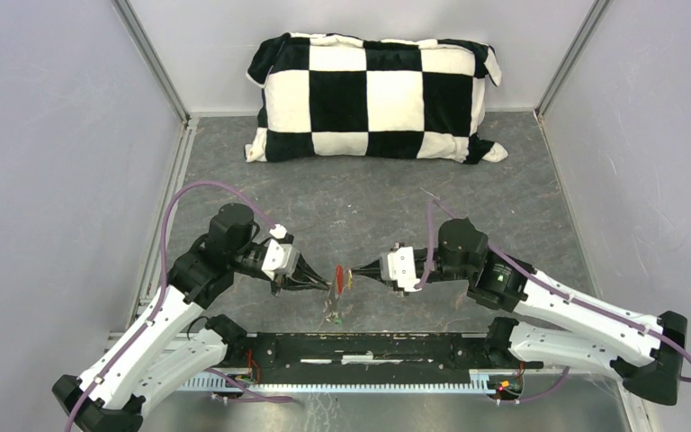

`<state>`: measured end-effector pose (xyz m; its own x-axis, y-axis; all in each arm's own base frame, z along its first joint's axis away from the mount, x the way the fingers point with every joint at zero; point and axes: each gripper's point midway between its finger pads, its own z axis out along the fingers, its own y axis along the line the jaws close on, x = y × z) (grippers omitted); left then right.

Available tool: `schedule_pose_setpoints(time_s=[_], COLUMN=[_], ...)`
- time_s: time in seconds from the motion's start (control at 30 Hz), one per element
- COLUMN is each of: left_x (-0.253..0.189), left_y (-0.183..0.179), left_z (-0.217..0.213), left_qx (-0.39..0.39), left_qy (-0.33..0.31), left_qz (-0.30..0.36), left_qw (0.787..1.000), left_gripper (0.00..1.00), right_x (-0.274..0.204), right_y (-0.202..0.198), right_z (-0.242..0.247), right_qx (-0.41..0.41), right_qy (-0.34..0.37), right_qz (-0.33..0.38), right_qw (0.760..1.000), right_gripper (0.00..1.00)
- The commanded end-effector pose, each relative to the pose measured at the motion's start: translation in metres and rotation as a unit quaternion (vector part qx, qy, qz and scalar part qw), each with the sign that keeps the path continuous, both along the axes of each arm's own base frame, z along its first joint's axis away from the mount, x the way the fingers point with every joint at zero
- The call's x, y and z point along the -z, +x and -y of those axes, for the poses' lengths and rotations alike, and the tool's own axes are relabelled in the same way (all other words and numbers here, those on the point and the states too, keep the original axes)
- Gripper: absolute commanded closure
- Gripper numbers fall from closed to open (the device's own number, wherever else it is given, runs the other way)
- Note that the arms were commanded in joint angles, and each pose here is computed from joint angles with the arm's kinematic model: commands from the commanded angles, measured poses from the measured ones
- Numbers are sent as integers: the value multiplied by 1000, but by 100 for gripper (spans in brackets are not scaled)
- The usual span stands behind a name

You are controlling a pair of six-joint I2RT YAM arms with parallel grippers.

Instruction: Put the keys on the keyring

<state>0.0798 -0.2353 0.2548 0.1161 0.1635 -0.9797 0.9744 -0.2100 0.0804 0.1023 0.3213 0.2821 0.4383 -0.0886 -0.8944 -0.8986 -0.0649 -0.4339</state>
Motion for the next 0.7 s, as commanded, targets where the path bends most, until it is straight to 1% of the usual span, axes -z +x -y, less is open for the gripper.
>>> schedule_pose_setpoints(time_s=[0.0,0.1,0.23,0.33,0.5,0.67], left_x=[-11,-13,-13,-11,-12,-13], left_y=[-15,-17,-18,-19,-17,-14], left_z=[-2,-3,-2,-2,0,2], left_qx=[52,63,73,79,82,82], left_qy=[-26,-35,-41,-44,-44,-42], left_qz=[31,57,66,70,70,69], left_qw=[998,996,994,993,993,993], left_gripper=[98,98,98,98,98,98], right_x=[3,2,0,0,-8,-13], right_y=[-8,-11,-17,-23,-25,-25], right_z=[-2,-4,-7,-12,-18,-20], right_qx=[-24,-38,-66,-83,-80,-77], right_qy=[-50,-58,-68,-76,-66,-61], right_qz=[20,39,69,75,99,107], right_qw=[998,997,993,991,990,989], right_gripper=[99,99,99,99,99,99])
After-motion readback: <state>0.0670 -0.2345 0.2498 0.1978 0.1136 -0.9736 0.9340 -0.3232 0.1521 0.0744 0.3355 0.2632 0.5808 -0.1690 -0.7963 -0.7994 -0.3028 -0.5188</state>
